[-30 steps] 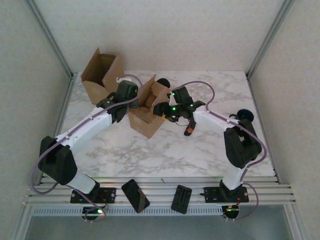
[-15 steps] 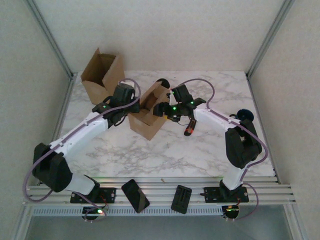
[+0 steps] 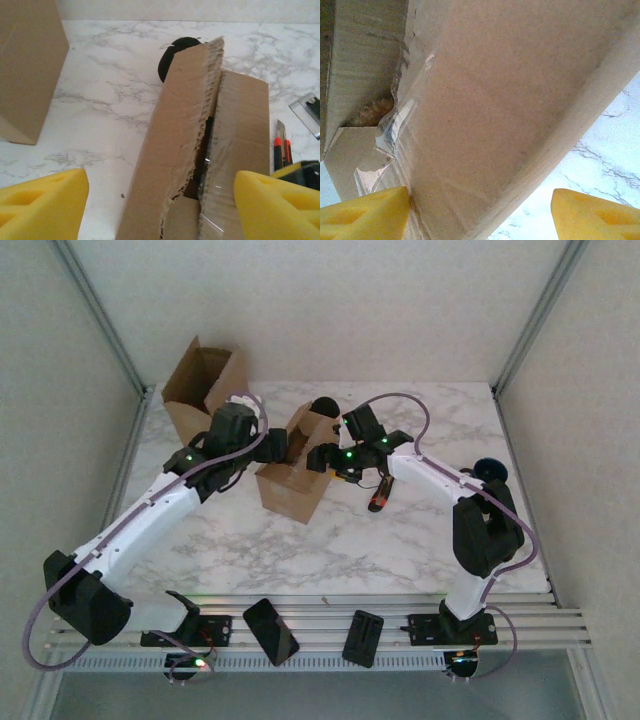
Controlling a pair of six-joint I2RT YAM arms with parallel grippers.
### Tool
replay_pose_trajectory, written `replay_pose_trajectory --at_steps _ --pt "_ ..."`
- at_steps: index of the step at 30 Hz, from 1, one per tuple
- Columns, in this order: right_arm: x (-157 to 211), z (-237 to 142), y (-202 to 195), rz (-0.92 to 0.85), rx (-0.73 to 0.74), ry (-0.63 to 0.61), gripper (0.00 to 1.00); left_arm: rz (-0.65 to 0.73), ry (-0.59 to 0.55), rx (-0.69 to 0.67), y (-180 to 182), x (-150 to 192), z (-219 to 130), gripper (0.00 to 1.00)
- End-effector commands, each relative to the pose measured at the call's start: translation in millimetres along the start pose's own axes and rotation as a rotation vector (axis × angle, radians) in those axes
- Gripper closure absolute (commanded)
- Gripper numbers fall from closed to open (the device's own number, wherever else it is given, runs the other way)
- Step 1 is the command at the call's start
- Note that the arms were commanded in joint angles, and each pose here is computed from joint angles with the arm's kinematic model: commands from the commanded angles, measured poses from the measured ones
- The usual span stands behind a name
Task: Unpack the express box
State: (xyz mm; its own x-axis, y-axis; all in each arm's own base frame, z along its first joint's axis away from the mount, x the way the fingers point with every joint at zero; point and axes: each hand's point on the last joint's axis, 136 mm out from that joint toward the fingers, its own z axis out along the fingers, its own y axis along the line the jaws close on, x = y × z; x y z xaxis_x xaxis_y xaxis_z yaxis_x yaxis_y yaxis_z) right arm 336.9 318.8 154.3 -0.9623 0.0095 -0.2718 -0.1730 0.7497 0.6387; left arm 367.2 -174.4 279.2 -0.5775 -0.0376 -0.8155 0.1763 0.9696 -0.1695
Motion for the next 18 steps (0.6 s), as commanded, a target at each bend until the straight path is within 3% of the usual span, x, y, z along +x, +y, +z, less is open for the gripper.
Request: replay_pose_trajectory --at_steps 1,5,11,15,18 --pt "3 2 -6 0.012 0.038 0.015 0.26 0.162 0.052 -0.035 -10 5 -1 0.22" --pt "4 3 -6 0.011 0.033 0.016 0.26 0.31 0.118 -0.139 -7 20 12 0.17" --pt "5 4 -3 0.018 0.01 0.016 0.26 0.379 0.188 -0.248 4 32 53 0.16" --pt "7 3 -2 0.018 0.0 0.018 0.26 0.398 0.215 -0.318 12 37 81 0.18" --pt "8 1 -1 0.017 -0.003 0.017 0.26 0.411 0.228 -0.363 17 38 96 0.26"
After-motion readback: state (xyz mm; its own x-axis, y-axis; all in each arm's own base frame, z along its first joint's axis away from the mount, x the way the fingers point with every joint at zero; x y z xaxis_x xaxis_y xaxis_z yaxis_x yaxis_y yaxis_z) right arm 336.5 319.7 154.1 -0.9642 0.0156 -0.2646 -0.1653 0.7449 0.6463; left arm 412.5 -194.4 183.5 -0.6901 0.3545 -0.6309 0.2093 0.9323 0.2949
